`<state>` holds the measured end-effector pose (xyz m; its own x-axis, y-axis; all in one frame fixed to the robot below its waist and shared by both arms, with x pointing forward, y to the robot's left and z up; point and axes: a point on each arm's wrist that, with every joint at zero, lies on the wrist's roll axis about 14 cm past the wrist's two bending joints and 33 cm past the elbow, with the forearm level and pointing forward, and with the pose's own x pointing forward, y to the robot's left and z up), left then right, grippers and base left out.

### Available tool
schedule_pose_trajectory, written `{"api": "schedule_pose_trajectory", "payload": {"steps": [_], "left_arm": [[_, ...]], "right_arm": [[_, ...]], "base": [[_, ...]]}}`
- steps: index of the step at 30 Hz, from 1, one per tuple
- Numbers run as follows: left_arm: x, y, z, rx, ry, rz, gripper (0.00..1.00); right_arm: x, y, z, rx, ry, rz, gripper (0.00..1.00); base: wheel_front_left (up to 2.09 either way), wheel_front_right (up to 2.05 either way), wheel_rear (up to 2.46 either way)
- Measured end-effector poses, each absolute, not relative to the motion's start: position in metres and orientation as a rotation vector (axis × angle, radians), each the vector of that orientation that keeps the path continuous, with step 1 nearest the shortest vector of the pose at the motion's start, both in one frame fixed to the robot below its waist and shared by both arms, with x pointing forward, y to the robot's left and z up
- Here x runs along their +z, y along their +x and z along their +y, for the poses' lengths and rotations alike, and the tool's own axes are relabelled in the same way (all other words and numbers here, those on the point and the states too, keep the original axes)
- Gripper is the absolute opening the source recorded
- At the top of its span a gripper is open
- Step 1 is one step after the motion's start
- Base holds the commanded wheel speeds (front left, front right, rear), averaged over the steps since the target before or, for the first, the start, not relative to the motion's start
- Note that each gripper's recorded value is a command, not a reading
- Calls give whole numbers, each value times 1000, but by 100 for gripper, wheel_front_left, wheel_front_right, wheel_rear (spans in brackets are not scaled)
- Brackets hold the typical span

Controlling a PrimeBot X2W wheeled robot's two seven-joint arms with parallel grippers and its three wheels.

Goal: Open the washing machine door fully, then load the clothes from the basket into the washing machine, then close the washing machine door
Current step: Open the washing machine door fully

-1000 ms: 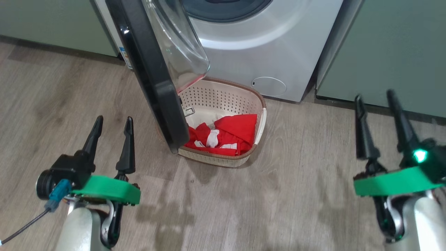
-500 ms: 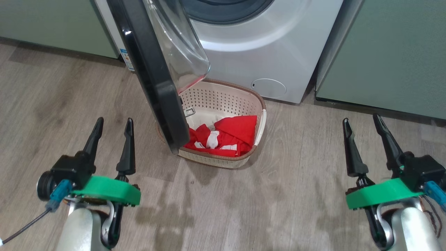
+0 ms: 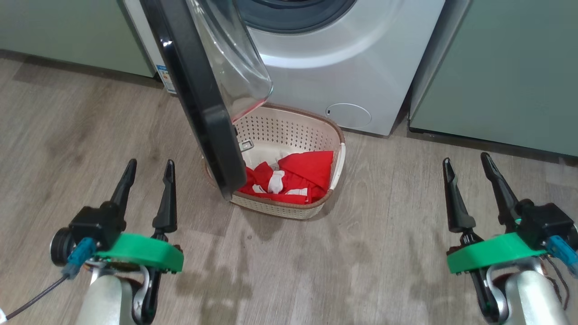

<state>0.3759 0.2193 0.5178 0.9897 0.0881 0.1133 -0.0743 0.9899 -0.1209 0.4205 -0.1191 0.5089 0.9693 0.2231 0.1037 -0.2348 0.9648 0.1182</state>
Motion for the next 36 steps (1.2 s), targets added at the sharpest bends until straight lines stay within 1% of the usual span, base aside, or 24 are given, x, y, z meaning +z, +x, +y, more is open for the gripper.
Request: {"api": "schedule_pose_trajectory", "payload": {"steps": [10,11,12,13,14,20,24,29,32,36], "left_arm": [[516,375,219,82,-116,-113,100],[516,375,219,82,-116,-111,87],[515,375,219,82,-116,-108,48],[514,375,219,82,-116,-105,4],[513,375,219,82,-116,-104,0],[514,375,220,85,-105,-105,0],[538,380,227,96,-72,-177,0],[625,390,229,83,-12,-434,0],[678,388,223,58,14,-595,0],[719,382,196,-24,23,-726,0]], "right_arm": [[503,421,-117,235,138,-71,100],[502,422,-117,236,138,-70,100],[502,422,-117,237,138,-69,100],[502,422,-116,237,139,-68,100],[501,422,-116,237,139,-67,100],[501,425,-115,241,142,-68,100],[501,428,-112,246,145,-68,100],[499,430,-109,254,155,-61,100],[498,430,-107,258,155,-58,100],[497,429,-108,256,156,-54,100]], "base": [[0,0,0],[0,0,0],[0,0,0],[0,0,0],[0,0,0],[0,0,0],[0,0,0],[0,0,0],[0,0,0],[0,0,0]]}}
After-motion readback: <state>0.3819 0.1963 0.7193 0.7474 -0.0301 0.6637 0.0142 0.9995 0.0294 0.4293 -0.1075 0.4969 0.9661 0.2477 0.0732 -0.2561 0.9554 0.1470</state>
